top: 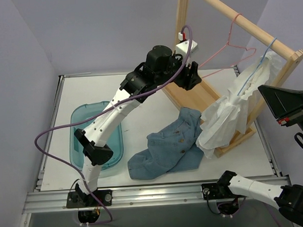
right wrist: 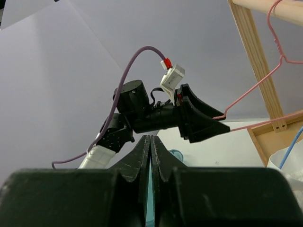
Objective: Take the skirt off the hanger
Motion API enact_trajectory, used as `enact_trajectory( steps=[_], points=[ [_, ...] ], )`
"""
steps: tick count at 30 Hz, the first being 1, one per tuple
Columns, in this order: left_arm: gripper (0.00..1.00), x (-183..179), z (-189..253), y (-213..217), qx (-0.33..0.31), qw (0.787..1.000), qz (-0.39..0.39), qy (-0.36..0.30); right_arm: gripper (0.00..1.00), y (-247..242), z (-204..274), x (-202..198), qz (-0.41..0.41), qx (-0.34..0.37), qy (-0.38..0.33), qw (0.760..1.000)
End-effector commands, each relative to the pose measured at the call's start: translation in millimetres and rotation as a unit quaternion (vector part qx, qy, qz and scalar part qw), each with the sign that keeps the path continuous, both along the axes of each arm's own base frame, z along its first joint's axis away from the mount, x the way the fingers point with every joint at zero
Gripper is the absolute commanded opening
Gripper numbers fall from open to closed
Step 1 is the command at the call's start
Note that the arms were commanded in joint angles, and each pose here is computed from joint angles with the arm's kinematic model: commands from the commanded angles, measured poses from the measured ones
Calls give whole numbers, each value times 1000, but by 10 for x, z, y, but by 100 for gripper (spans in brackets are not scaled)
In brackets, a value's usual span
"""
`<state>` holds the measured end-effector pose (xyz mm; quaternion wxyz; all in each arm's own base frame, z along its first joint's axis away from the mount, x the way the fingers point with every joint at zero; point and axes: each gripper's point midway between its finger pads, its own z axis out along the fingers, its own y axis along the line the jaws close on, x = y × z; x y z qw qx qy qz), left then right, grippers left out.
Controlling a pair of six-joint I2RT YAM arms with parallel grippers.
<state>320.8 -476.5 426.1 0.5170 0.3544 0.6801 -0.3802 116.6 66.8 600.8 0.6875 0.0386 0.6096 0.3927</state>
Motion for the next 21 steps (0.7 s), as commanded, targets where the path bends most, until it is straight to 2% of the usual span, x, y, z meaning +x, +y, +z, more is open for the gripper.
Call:
enact_trajectory(
  steps=[1, 2, 3, 4, 5, 6, 7, 8, 9, 10, 11, 12, 15, 20, 21],
  points=[
    [71, -93, 204, 272, -8, 999, 28, -18, 0, 202, -114, 248, -8, -23, 30, 999],
    [87, -169, 74, 434, 9, 999, 41, -12, 8, 230, -177, 290, -10, -34, 41, 999],
    [95, -169, 111, 516, 1, 998, 55, -22, 20, 308, -280, 409, -17, -52, 60, 997],
    [97, -173, 97, 645, 8, 997, 73, -30, 46, 352, -409, 476, -21, -72, 79, 994],
    [95, -295, 272, 873, -4, 995, 86, -43, 56, 389, -491, 534, -25, -86, 90, 992],
    [94, -262, -13, 980, 27, 993, 110, -29, 62, 451, -576, 595, -24, -101, 101, 989],
    [94, -283, -72, 1123, 34, 990, 135, -22, 72, 543, -742, 698, -25, -124, 120, 985],
    [94, -304, 57, 1433, 22, 981, 189, -28, 76, 565, -822, 746, -29, -135, 128, 982],
    [94, -330, -299, 1515, 53, 978, 203, -6, 80, 590, -904, 803, -35, -144, 138, 979],
    [94, -386, -400, 1606, 49, 975, 218, 12, 85, 605, -974, 846, -40, -152, 145, 977],
    [94, -502, -402, 1734, 38, 974, 224, 16, 86, 607, -1092, 910, -53, -166, 157, 972],
    [94, -597, -806, 1702, 67, 975, 211, 36, 87, 611, -1129, 943, -58, -169, 160, 971],
    [94, -897, -1333, 1600, 104, 971, 192, 93, 88, 641, -1275, 991, -60, -184, 166, 967],
    [94, -1249, -2484, 1386, 220, 941, 210, 152, 88, 631, -1300, 974, -59, -173, 162, 970],
    [94, -1271, -2579, 1320, 221, 941, 207, 153, 88, 608, -1318, 942, -59, -167, 164, 970]
  ],
)
